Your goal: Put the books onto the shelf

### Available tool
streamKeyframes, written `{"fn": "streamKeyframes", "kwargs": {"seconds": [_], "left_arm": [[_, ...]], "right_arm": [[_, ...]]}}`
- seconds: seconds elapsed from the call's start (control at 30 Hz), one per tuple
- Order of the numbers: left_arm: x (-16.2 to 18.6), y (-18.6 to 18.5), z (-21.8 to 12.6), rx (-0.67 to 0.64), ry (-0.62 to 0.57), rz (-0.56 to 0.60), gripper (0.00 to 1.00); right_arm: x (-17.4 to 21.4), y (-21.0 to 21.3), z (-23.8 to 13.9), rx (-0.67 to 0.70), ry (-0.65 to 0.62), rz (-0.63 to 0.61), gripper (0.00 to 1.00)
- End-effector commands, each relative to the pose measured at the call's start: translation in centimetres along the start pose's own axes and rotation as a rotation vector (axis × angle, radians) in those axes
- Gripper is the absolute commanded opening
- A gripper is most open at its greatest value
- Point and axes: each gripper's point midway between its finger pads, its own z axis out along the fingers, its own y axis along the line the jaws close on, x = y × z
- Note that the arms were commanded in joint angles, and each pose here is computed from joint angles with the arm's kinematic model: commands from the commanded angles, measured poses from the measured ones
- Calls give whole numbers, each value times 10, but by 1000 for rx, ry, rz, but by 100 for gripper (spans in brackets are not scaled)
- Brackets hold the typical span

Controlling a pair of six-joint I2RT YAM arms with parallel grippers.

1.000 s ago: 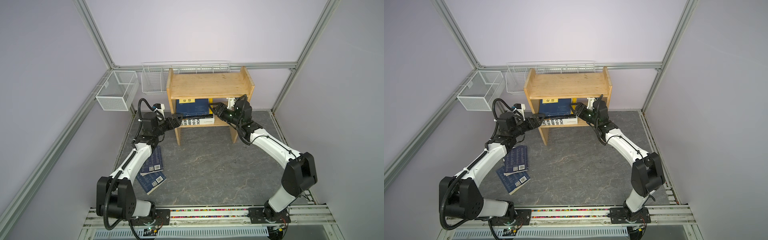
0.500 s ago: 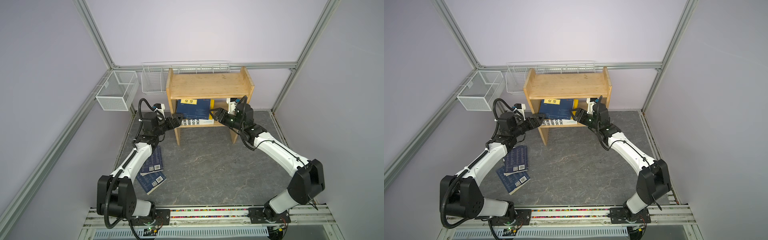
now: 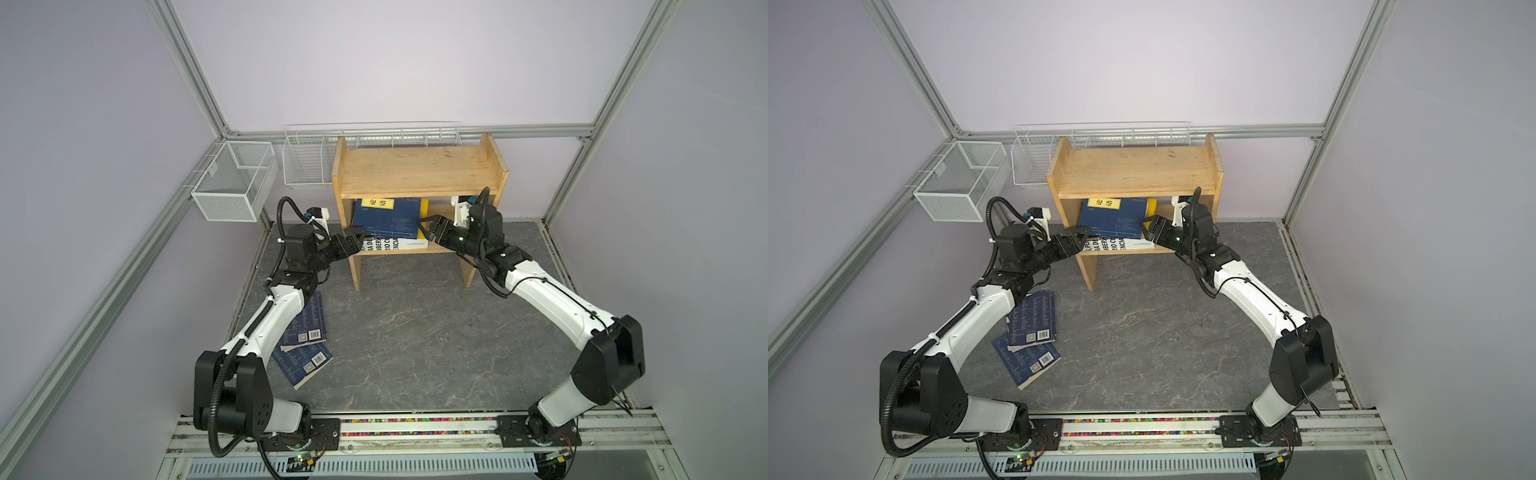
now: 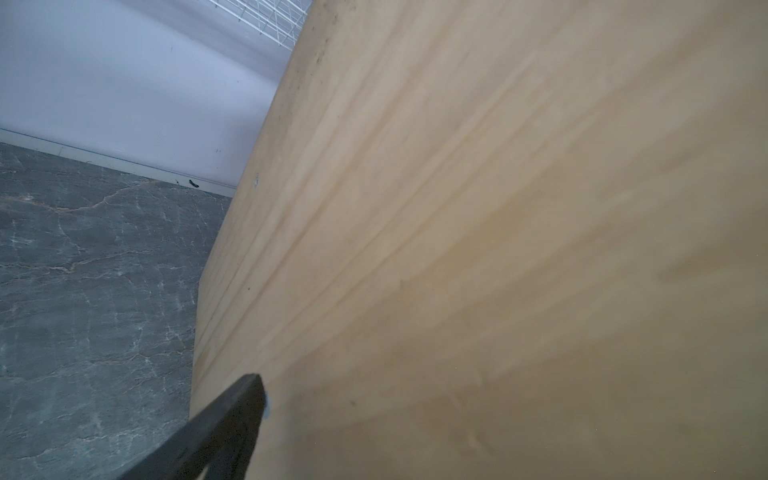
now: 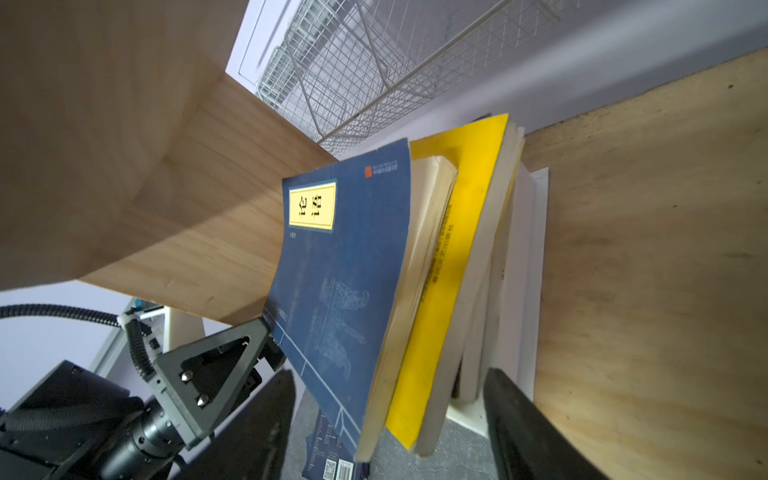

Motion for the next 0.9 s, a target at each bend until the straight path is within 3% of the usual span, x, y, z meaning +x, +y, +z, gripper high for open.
{"fn": "streamKeyframes", "kwargs": {"seconds": [0.0, 0.1, 0.33, 0.7, 0.87], "left_arm": [[-7, -1, 1, 6, -16, 13, 97], [-7, -1, 2, 8, -17, 10, 97], [-6, -1, 1, 12, -20, 6, 97], [-5, -1, 2, 17, -19, 6, 97], [-5, -1, 2, 20, -18, 4, 97]], "right_arm": [[-31, 18, 1, -47, -112, 5, 79], [-39, 9, 9, -30, -162, 53, 77], [-49, -22, 23, 51, -258, 204, 55], [-47, -27, 49, 13, -223, 252, 53], [-44, -25, 55, -22, -204, 260, 45]]}}
